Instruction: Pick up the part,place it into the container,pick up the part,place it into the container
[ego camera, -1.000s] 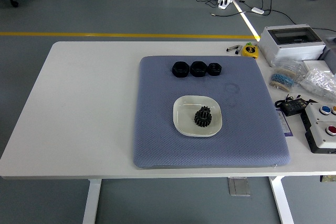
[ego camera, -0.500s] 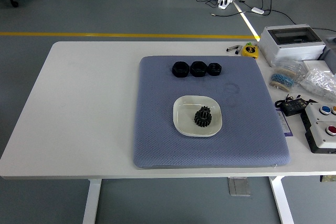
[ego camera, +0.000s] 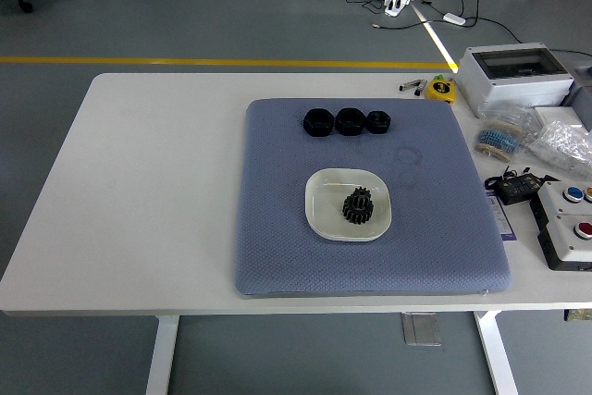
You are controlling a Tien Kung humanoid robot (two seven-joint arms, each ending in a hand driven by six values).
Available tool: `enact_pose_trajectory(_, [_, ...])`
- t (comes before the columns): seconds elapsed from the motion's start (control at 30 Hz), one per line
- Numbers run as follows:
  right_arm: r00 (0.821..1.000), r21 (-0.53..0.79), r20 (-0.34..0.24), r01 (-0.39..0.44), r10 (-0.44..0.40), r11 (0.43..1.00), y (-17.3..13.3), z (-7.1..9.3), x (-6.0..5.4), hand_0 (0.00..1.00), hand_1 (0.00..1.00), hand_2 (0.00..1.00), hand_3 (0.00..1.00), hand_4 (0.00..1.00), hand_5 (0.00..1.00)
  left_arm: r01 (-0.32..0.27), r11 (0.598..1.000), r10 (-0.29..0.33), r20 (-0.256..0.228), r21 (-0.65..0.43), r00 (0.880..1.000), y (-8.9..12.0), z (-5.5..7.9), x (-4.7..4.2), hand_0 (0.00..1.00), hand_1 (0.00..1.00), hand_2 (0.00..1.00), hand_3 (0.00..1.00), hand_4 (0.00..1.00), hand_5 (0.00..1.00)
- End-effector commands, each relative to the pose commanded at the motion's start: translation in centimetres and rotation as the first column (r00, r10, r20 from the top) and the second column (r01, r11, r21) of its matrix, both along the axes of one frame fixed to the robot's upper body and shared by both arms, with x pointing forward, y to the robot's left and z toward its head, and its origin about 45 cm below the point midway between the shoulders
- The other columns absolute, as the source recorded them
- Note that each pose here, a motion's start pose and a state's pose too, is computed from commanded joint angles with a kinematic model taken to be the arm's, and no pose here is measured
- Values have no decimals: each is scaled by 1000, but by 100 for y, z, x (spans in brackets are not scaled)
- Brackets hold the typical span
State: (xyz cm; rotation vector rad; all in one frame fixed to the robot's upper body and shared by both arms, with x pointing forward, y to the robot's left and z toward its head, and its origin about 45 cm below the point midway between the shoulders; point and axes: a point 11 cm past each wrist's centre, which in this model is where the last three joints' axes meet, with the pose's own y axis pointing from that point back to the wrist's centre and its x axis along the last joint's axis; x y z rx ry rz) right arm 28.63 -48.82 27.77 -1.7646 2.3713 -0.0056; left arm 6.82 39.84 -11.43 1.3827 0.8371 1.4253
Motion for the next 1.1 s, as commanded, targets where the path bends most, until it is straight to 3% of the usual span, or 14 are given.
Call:
enact_pose_trajectory(0.27, [1000, -16, 22, -23, 23, 1000, 46, 108, 105, 777, 776, 834, 865, 998, 718, -7, 1000, 7, 13, -5, 1000, -16, -1, 20, 796, 826, 834, 766, 800, 693])
enact_pose_trajectory(0.47, [1000, -16, 14, -25, 25, 1000, 56, 79, 105, 777, 774, 834, 863, 998, 713, 2, 1000, -2, 16, -1, 1000, -9, 7, 53, 796, 826, 835, 767, 799, 693])
enact_pose_trajectory(0.93, [999, -30, -7, -38, 38, 999, 69, 45, 83, 776, 773, 830, 851, 998, 701, 2, 1000, -1, -10, 8, 1000, 41, 2, -68, 794, 826, 832, 762, 800, 695])
enact_pose_trajectory(1.1, [999, -24, -13, -36, 35, 999, 64, 19, 66, 776, 772, 826, 844, 998, 698, 5, 1000, -5, -14, 10, 1000, 52, 5, -70, 793, 824, 833, 760, 799, 694])
